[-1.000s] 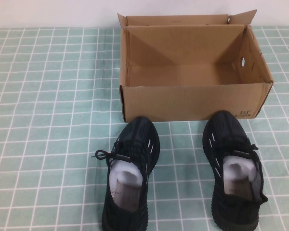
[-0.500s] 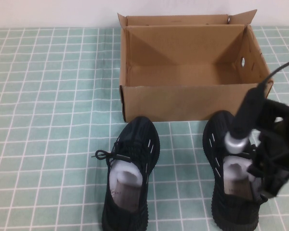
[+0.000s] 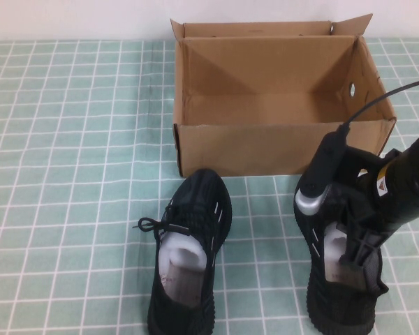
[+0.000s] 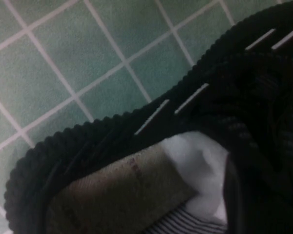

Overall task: Put shoes into padded shoe box
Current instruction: Pick up the shoe from the table

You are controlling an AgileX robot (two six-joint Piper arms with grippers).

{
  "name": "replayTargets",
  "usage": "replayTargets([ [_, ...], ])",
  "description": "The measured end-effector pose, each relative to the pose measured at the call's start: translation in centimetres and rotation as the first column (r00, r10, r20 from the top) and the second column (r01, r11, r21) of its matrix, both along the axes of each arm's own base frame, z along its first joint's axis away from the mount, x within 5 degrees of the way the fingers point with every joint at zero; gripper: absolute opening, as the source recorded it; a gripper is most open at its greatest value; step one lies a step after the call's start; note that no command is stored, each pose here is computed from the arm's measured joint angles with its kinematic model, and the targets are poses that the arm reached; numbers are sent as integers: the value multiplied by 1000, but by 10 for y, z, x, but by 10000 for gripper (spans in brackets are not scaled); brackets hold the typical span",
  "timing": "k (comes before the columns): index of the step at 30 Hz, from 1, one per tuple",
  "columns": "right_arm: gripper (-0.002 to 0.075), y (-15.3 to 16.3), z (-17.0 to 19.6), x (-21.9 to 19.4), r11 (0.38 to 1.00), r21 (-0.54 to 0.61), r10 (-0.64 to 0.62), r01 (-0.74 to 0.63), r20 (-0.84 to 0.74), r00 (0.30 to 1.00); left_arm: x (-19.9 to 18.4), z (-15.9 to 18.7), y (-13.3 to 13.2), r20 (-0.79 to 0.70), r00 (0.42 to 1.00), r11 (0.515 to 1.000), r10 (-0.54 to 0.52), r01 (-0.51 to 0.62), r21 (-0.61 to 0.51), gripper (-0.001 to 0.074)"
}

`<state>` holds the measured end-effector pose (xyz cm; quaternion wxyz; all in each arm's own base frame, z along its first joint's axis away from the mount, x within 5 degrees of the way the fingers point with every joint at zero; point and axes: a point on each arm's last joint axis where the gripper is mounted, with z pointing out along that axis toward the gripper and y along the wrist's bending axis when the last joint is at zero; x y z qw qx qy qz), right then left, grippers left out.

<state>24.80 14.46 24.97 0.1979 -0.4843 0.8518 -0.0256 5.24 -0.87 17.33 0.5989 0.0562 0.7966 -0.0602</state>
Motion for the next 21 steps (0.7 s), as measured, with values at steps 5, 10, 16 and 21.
replayTargets([
  [5,6,0,4,-1,1000,10,-17,17,0,1000,0,0,0,0,1000,1000,0,0,0,-4],
  [10,0,7,30,-2,990,97,-96,103,-76,993,0,0,0,0,1000,1000,0,0,0,-4],
  [16,-1,23,78,-8,949,261,-122,179,-220,968,0,0,0,0,1000,1000,0,0,0,-4],
  [21,-1,35,117,-11,886,414,-108,210,-256,961,0,0,0,0,1000,1000,0,0,0,-4],
])
